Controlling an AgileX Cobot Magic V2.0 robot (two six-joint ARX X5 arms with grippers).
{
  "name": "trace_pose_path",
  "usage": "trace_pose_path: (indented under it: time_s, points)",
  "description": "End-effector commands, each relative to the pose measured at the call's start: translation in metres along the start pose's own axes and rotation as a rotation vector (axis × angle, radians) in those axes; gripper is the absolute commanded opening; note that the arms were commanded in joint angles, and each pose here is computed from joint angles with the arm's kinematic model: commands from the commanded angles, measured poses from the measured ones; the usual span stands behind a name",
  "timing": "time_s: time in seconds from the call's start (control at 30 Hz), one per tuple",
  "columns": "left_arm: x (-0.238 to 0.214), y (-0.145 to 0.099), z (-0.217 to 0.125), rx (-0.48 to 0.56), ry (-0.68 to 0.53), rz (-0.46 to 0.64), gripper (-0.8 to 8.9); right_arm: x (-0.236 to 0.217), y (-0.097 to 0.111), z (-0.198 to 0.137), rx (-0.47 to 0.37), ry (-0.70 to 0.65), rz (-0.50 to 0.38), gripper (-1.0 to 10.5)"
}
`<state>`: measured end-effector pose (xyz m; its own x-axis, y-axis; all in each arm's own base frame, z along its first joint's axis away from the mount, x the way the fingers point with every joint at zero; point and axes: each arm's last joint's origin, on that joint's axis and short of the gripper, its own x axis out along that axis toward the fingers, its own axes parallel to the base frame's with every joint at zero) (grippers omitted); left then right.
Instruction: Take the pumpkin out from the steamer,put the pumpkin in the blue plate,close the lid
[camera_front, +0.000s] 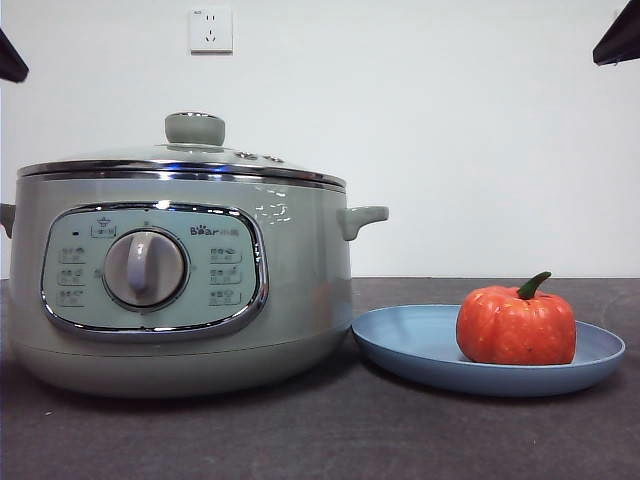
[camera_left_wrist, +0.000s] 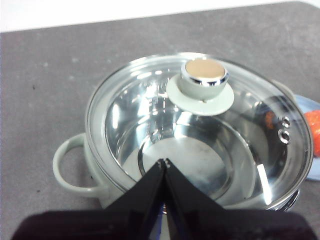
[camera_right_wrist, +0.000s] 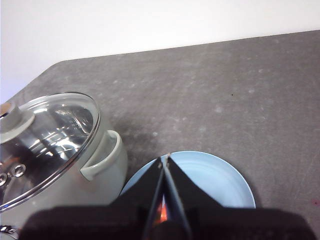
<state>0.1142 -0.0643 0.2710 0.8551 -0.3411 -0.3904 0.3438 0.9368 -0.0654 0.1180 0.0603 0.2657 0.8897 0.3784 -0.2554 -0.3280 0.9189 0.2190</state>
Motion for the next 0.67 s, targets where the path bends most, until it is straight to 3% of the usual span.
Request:
trace_pose_path:
  time_s: [0.03,0.17,0.27,0.4,0.53,0.67]
  points:
    - [0.000,-0.001,0.000,-0.009,0.000,-0.002,-0.03,0.000,0.000,-0.001,0.012,-0.005,0.003,-0.1]
    - [0.000,-0.001,0.000,-0.008,0.001,-0.003,-0.03,0.000,0.000,-0.001,0.012,-0.004,0.003,-0.1]
    - [-0.004,0.002,-0.004,0.065,0.031,0.012,-0.03,0.000,0.000,-0.001,0.012,-0.004,0.003,-0.1]
    - [-0.027,0.014,-0.014,0.036,0.019,0.074,-0.03,0.000,0.000,-0.001,0.012,-0.004,0.003,-0.1]
    - [-0.041,0.029,-0.032,-0.038,-0.151,0.200,-0.03,0.000,0.000,-0.002,0.011,0.008,-0.001,-0.1]
    - [-0.037,0.040,-0.056,-0.040,-0.278,0.321,-0.03,0.000,-0.001,-0.004,0.010,0.027,-0.005,-0.1]
